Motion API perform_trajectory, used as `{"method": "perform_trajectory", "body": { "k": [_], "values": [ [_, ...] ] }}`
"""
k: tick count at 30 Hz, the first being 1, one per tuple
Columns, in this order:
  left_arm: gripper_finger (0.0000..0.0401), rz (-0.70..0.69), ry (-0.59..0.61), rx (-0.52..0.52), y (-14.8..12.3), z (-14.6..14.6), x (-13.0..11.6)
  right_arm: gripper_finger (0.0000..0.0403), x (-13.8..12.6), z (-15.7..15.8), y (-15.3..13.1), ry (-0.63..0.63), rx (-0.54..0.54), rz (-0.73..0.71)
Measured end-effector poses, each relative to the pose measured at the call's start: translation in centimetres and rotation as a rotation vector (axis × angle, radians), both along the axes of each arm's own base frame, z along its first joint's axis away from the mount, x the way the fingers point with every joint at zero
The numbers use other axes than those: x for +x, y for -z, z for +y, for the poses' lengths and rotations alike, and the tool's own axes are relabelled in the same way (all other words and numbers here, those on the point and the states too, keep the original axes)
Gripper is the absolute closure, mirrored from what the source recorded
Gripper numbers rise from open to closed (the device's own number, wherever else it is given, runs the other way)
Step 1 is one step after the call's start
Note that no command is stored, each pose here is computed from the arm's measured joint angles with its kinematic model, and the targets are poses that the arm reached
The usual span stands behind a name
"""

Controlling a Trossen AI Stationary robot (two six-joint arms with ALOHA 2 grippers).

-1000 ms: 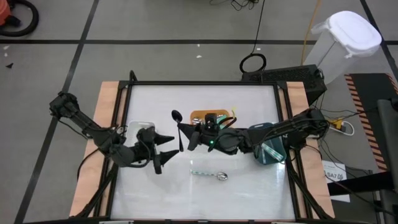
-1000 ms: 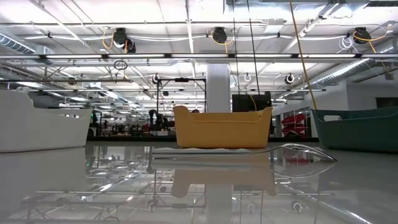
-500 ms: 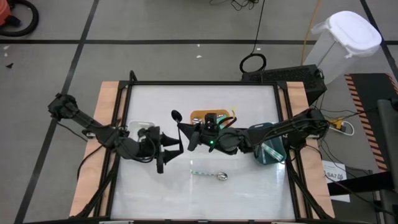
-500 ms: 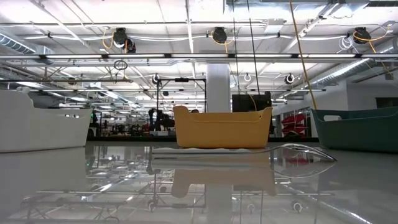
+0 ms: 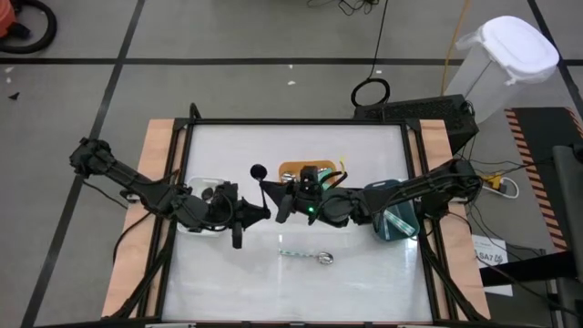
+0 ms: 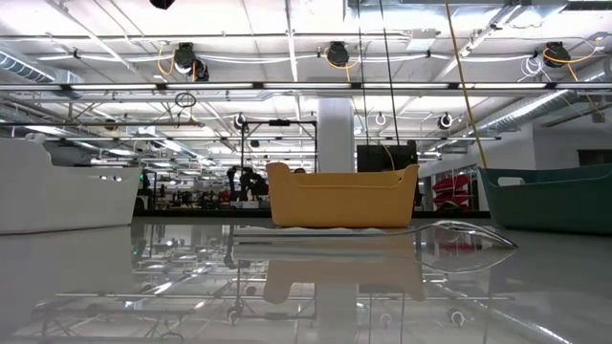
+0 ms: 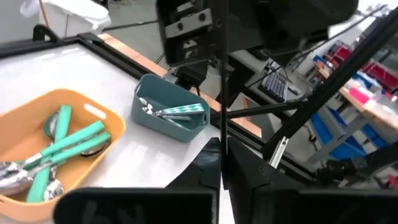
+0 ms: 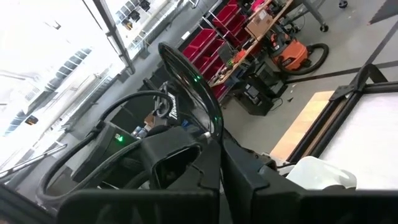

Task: Sort silverware by color (type)
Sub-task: Put the black spoon into the white bin

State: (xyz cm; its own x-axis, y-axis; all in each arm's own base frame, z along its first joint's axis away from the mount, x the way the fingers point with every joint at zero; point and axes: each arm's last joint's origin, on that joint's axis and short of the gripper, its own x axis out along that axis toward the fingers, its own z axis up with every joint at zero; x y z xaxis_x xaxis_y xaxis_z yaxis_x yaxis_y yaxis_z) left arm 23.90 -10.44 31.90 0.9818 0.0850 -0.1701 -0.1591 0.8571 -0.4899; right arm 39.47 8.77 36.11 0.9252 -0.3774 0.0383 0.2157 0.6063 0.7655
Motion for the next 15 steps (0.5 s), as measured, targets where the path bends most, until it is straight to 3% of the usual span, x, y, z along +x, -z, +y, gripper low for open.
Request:
{"method": "perform_trajectory", "body": {
  "k": [15],
  "values": [
    [0.0399,-0.015,-0.011,-0.129,-0.7,0.2,-1.2,0.0329,-0.3,0.5,0.0,-0.009,-0.005,0.023]
  ]
}}
